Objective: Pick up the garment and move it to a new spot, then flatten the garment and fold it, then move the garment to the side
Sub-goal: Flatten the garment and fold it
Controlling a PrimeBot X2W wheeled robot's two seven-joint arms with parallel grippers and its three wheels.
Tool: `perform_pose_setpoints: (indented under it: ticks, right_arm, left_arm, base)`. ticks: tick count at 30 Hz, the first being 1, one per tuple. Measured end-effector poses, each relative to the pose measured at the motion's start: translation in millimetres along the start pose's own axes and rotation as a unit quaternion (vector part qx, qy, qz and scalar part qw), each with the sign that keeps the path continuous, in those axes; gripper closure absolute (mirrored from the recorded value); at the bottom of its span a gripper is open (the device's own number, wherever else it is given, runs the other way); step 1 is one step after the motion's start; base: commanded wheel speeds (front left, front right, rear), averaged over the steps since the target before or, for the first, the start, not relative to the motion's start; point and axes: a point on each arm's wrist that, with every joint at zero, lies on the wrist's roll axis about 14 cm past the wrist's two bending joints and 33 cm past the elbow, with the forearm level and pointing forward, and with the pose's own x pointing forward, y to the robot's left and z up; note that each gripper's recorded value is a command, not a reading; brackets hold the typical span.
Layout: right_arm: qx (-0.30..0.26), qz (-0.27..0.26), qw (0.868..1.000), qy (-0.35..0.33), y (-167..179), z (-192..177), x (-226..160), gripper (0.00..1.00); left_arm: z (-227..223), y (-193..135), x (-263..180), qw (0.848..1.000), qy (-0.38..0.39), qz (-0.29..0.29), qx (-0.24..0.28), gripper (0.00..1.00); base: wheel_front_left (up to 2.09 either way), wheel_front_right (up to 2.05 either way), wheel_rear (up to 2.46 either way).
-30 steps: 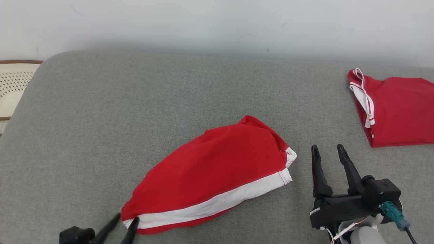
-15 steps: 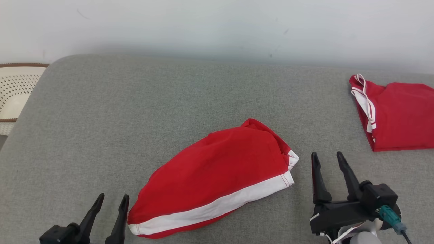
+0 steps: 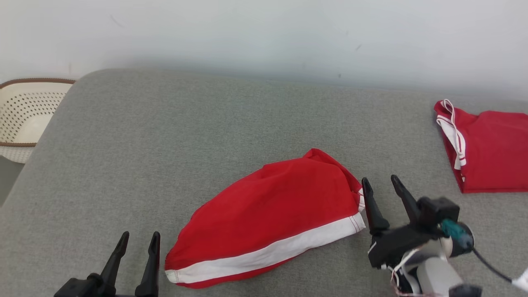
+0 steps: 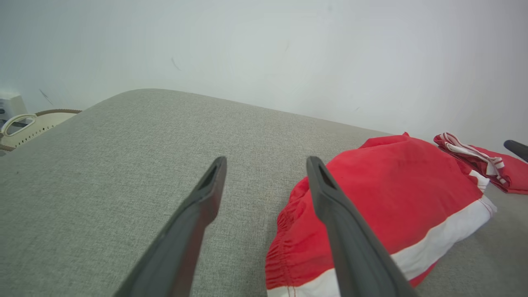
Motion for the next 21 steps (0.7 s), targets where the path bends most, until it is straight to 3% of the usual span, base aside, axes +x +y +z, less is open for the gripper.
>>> perform_pose_setpoints:
  ticks: [13, 21]
  right_arm:
    - [-0.035, 0.013, 0.993, 0.114, -23, -24, 31, 0.0]
    - [-0.017, 0.032, 0.986, 0.161, -15, -49, 35, 0.0]
  left_arm:
    - [-3, 10, -8, 1.0, -0.002, 0.021, -0.009, 0.0]
    - [-7, 20, -11, 0.999, 0.003, 0.04, -0.012, 0.0]
  base:
    - [0.0, 0.0, 0.0]
    - [0.0, 0.0, 0.0]
